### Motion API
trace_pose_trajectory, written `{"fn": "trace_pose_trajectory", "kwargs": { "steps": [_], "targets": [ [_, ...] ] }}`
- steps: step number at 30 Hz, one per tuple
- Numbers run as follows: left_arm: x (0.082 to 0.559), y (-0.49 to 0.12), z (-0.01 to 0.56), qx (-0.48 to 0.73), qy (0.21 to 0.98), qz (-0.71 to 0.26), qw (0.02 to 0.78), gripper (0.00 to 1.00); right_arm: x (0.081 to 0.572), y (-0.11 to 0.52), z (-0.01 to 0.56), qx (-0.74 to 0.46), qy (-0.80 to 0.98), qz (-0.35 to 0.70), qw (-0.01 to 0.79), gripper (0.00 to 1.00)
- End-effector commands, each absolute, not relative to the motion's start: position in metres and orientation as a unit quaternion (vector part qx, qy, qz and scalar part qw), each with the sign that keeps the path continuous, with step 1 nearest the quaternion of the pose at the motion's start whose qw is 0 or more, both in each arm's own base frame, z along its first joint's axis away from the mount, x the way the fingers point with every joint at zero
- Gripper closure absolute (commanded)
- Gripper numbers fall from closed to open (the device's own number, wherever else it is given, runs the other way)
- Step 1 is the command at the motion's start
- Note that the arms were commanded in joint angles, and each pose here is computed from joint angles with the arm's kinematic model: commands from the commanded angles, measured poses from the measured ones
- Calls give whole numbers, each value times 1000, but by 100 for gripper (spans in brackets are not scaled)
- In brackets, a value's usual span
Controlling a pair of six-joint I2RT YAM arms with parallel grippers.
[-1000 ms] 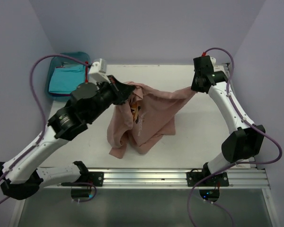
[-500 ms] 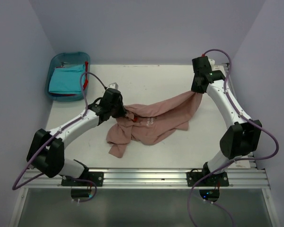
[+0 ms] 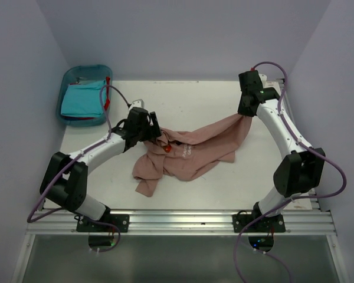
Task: Fold and stack the t-shirts
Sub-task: Flatten out the tshirt
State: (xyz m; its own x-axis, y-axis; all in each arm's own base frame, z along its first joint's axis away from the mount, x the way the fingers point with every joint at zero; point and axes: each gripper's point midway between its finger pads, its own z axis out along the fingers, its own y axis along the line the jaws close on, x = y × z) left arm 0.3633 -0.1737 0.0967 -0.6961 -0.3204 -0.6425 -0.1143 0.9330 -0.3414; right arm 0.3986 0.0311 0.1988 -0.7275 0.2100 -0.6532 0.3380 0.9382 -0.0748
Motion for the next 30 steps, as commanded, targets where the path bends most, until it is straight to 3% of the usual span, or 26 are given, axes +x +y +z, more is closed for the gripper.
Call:
{"fn": "trace_pose_trajectory", "kwargs": {
  "steps": [1, 11, 17, 21, 30],
  "targets": [
    [382, -179, 153, -86, 875, -170, 445, 11, 403, 28, 195, 153, 923, -98, 338, 100],
    [344, -235, 185, 49, 880, -234, 411, 26, 404, 30, 188, 151, 926, -94, 332, 100],
    [324, -254, 133, 110, 920, -160, 341, 42, 405, 34, 186, 150, 928, -86, 329, 100],
    [327, -249, 119, 118, 926, -104, 344, 50, 404, 34, 186, 148, 928, -87, 330, 100],
    [333, -243, 130, 123, 916, -3, 382, 50, 405, 35, 180, 145, 931, -84, 323, 100]
  ]
}}
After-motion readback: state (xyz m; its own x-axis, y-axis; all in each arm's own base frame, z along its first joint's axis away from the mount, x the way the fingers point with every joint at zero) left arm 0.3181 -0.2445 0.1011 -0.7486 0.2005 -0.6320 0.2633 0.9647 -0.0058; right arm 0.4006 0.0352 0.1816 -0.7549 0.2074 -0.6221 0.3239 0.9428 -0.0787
